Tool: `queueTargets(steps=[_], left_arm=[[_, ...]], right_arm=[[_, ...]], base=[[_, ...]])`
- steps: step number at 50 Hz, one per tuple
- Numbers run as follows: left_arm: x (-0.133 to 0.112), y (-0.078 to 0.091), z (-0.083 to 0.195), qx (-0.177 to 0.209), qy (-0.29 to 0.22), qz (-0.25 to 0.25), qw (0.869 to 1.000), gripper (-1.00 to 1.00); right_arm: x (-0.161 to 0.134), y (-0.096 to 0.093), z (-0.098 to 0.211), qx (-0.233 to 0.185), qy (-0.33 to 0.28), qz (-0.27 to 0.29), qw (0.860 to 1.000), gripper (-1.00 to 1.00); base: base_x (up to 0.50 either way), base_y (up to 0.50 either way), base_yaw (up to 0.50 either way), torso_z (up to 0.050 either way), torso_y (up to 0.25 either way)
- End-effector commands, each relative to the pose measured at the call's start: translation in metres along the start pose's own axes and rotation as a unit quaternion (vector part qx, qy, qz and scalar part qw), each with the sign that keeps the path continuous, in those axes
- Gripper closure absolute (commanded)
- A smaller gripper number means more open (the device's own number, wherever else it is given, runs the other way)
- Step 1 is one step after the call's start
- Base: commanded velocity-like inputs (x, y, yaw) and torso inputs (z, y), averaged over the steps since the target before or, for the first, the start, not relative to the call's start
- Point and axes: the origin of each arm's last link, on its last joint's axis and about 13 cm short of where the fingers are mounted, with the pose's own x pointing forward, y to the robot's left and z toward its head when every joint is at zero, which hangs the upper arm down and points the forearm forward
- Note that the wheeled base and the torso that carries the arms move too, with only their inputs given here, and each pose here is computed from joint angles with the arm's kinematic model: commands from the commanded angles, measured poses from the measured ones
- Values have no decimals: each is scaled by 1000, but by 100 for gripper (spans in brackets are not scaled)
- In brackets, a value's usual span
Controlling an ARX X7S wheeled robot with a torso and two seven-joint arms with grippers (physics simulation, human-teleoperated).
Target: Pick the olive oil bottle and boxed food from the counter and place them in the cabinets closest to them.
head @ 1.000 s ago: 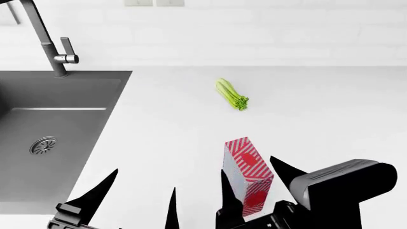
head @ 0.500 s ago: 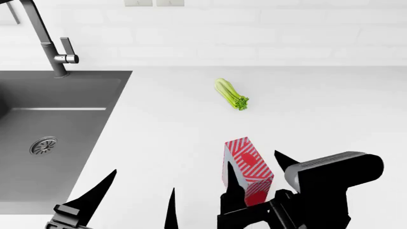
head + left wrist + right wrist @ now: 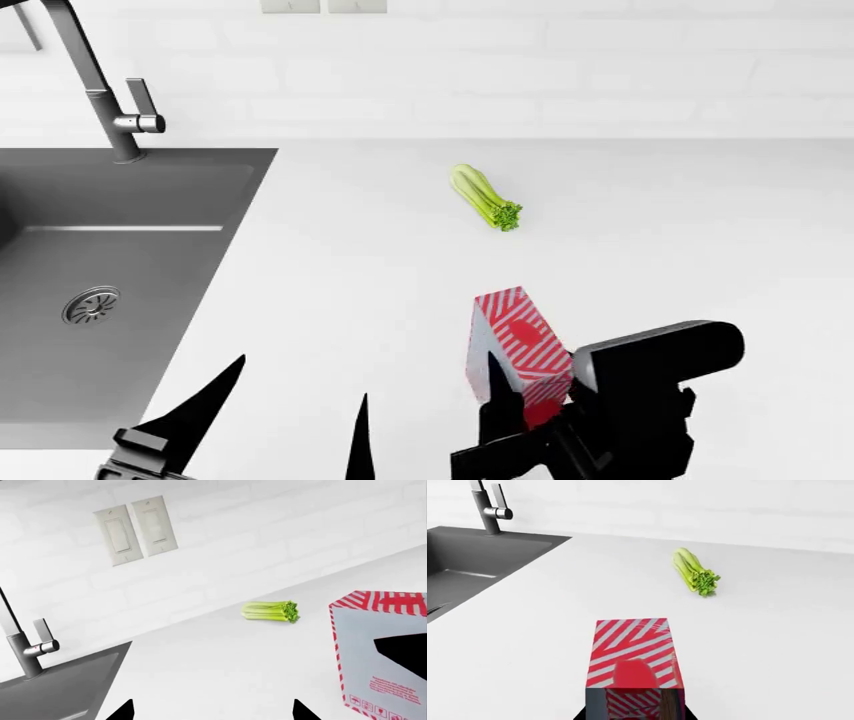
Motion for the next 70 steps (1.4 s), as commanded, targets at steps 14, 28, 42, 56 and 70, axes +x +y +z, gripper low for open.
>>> queueTargets(steps=[14, 28, 42, 56, 70], left_arm=[[0, 0, 3, 1, -4, -1, 1000, -100], [1, 0, 2, 0, -3, -6, 1000, -100], [2, -3, -1, -1, 0, -8, 1000, -100], [2, -4, -3, -2, 0, -12, 1000, -100], [3, -3, -1, -1, -3, -9, 1000, -100]], right_arm=[[-16, -4, 50, 10, -92, -11, 996, 100], [-88, 0, 169, 3, -371, -45, 928, 100], [-126, 8, 231, -1, -524, -74, 849, 100], [-116, 13, 279, 13, -550, -78, 832, 100], [-33, 13, 332, -65, -485, -121, 864, 100]], base=[[0, 0, 0, 0, 0], [0, 0, 0, 0, 1], [0, 0, 0, 0, 1], [0, 0, 0, 0, 1], [0, 0, 0, 0, 0]])
